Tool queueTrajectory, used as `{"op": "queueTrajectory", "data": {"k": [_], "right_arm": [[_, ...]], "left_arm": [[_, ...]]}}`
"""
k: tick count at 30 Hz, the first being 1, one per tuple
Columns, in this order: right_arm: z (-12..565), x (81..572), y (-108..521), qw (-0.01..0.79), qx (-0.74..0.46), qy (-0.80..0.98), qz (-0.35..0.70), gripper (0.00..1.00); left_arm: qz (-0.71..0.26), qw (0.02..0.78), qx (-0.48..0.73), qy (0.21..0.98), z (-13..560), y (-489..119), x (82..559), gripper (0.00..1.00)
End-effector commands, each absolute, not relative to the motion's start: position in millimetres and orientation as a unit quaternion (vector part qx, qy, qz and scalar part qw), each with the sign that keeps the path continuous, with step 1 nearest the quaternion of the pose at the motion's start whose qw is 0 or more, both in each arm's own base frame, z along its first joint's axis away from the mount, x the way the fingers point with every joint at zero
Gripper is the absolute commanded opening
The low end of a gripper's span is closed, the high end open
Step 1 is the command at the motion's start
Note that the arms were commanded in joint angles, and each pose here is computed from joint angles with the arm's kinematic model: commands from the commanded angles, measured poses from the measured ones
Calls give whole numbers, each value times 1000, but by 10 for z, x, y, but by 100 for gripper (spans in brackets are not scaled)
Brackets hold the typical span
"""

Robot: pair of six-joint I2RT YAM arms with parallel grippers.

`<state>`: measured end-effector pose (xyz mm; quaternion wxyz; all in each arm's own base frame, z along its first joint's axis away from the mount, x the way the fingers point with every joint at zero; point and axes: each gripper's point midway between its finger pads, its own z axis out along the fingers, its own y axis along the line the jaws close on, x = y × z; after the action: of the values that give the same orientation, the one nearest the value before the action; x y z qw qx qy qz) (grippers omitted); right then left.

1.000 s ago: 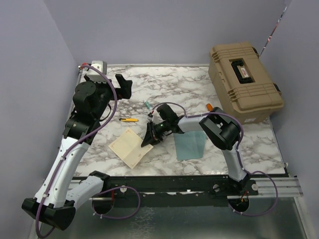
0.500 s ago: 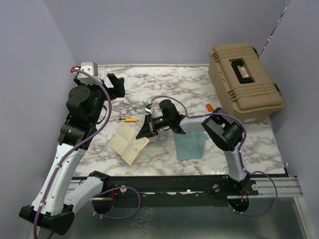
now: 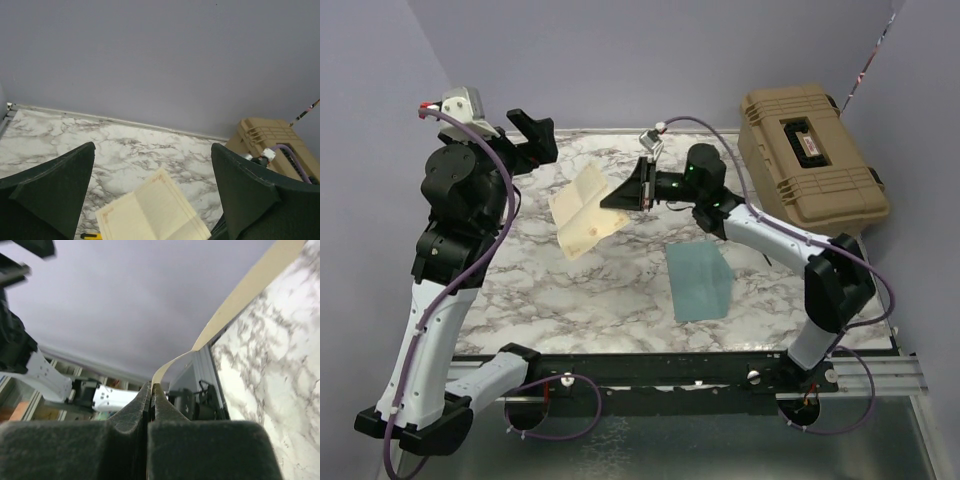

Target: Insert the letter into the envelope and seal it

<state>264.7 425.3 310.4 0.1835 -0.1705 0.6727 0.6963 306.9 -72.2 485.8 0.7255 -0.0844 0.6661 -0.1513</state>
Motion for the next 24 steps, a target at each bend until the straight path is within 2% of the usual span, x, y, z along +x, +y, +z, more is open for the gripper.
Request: {"op": "queueTrajectory", "data": {"k": [1, 5, 8, 17, 21, 24], "right_arm": [[3525, 3023, 3969, 311, -125, 675, 657, 1], [3905, 3225, 3656, 389, -87, 647, 650, 1], [4123, 3281, 3428, 414, -48, 621, 664, 0], [4381, 3119, 3135, 396, -45, 555, 730, 1], [4372, 3068, 3096, 400, -59, 547, 733, 1], [4347, 3069, 3079, 401, -63, 544, 734, 1]], "left_arm": [[-189, 697, -155, 674, 4859, -715, 3053, 99], [-260, 662, -169, 682, 4797, -947, 3083, 99], [-320, 618, -159, 700, 4676, -1228, 3142, 99], [-428, 503, -144, 737, 4268, -1797, 3375, 99], [-514, 404, -156, 740, 4109, -2034, 3422, 99], [-586, 354, -172, 708, 4131, -2115, 3442, 91]]}}
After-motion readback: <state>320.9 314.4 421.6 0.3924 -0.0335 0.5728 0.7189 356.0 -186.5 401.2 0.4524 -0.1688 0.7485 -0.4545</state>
